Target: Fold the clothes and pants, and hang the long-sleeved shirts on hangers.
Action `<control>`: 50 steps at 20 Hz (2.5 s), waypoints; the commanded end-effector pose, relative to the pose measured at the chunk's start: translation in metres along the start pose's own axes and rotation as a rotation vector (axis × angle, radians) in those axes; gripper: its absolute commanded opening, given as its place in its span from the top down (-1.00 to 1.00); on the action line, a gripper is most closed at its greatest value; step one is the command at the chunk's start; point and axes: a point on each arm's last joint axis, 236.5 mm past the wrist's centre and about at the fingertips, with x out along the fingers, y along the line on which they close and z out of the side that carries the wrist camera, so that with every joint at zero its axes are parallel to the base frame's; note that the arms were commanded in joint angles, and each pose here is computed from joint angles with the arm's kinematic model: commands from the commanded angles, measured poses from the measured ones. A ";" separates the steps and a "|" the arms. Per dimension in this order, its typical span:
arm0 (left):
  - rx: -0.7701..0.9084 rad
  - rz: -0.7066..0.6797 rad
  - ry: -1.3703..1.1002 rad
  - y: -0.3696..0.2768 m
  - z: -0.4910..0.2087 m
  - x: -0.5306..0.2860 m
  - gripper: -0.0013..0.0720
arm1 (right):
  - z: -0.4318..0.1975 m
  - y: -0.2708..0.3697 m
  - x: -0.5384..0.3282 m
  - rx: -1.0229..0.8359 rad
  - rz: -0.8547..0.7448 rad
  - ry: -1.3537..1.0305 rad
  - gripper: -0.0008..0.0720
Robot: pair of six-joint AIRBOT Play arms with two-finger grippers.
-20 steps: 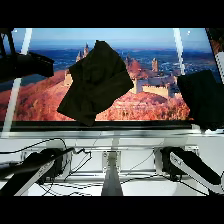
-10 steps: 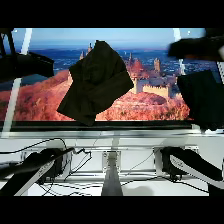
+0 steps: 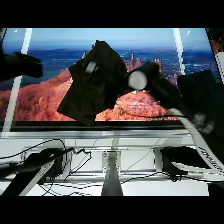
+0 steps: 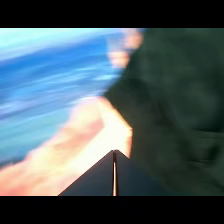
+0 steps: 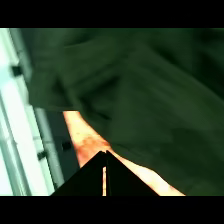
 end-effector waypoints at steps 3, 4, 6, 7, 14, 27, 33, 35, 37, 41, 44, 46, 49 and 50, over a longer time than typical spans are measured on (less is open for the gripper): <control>-0.096 0.266 -0.013 0.085 -0.016 -0.043 0.90 | 0.013 0.026 0.075 -0.202 0.014 0.017 0.58; -0.113 0.289 -0.013 0.092 -0.019 -0.047 0.90 | 0.018 0.021 0.089 -0.219 -0.007 -0.002 -0.01; -0.143 0.303 -0.010 0.098 -0.021 -0.048 0.90 | 0.015 0.014 0.113 -0.326 -0.029 0.005 -0.46; -0.151 0.299 -0.011 0.097 -0.021 -0.047 0.90 | 0.011 0.014 0.123 -0.394 -0.025 0.020 -0.46; -0.161 0.280 -0.020 0.093 -0.019 -0.046 0.90 | -0.006 0.032 0.167 -0.655 0.027 0.071 -0.52; -0.259 0.164 -0.033 0.072 -0.015 -0.028 0.90 | 0.000 0.000 0.179 -0.665 -0.134 0.100 0.88; -0.292 0.119 0.172 0.063 -0.089 0.020 0.90 | 0.073 -0.123 0.064 -0.408 -0.477 -0.025 0.88; -0.320 0.124 0.214 0.059 -0.115 0.016 0.90 | 0.064 -0.181 -0.004 -0.218 -0.586 -0.036 0.88; -0.360 0.110 0.267 0.047 -0.149 0.014 0.90 | 0.030 -0.234 -0.074 0.038 -0.676 -0.055 0.88; -0.673 -0.282 0.387 -0.069 -0.212 0.043 0.90 | -0.075 -0.299 -0.163 0.629 -0.761 -0.118 0.88; -0.956 -0.505 0.441 -0.133 -0.236 0.053 -0.04 | -0.138 -0.301 -0.169 0.890 -0.675 -0.071 0.88; -1.006 -0.523 0.529 -0.151 -0.268 0.052 -0.92 | -0.155 -0.299 -0.170 0.950 -0.643 -0.056 0.88; -1.027 -0.515 0.577 -0.163 -0.293 0.055 -0.91 | -0.159 -0.304 -0.174 0.951 -0.657 -0.063 0.88; -1.021 -0.499 0.573 -0.164 -0.298 0.059 -0.82 | -0.156 -0.307 -0.175 0.946 -0.663 -0.078 0.88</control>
